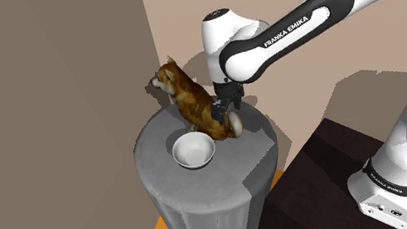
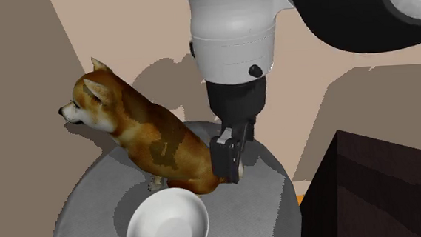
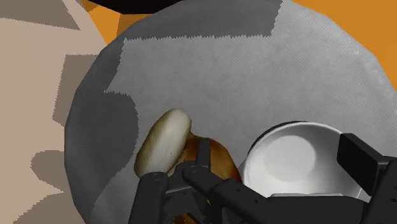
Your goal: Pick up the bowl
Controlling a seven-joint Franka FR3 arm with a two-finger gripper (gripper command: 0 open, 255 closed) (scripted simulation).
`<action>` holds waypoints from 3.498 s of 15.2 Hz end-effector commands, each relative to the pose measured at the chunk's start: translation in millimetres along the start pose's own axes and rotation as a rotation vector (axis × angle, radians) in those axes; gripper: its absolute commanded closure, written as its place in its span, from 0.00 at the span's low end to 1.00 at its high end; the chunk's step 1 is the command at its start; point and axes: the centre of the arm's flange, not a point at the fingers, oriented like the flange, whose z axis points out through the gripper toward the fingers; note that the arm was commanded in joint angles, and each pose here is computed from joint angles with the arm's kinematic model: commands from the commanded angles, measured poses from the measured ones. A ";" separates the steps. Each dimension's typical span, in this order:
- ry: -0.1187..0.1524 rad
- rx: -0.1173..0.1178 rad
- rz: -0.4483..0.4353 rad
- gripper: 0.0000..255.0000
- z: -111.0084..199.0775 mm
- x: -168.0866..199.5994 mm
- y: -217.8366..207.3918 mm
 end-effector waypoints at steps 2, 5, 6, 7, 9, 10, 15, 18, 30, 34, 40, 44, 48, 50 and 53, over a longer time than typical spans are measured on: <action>0.001 0.004 -0.007 0.00 20.9 21.5 -25.9; 0.002 0.007 -0.014 0.00 39.7 44.2 -51.8; 0.002 0.008 -0.017 0.00 46.0 51.8 -60.5; 0.002 0.009 -0.019 0.00 52.2 59.3 -69.2; 0.003 0.011 -0.024 0.00 64.6 74.2 -86.7; 0.003 0.012 -0.026 0.00 70.8 81.7 -95.5; 0.004 0.016 -0.038 0.00 101.7 118.7 -139.8; 0.004 0.019 -0.046 0.00 120.1 140.6 -166.7; 0.004 0.020 -0.048 1.00 165.7 150.8 -175.7; 0.004 0.020 -0.048 1.00 165.8 150.8 -175.8; 0.004 0.020 -0.048 1.00 154.9 149.8 -175.7; 0.004 0.020 -0.048 1.00 133.8 147.9 -175.0; 0.004 0.020 -0.048 1.00 112.8 145.9 -174.3; 0.004 0.020 -0.048 1.00 102.3 144.9 -173.9; 0.004 0.020 -0.048 1.00 86.5 143.5 -173.4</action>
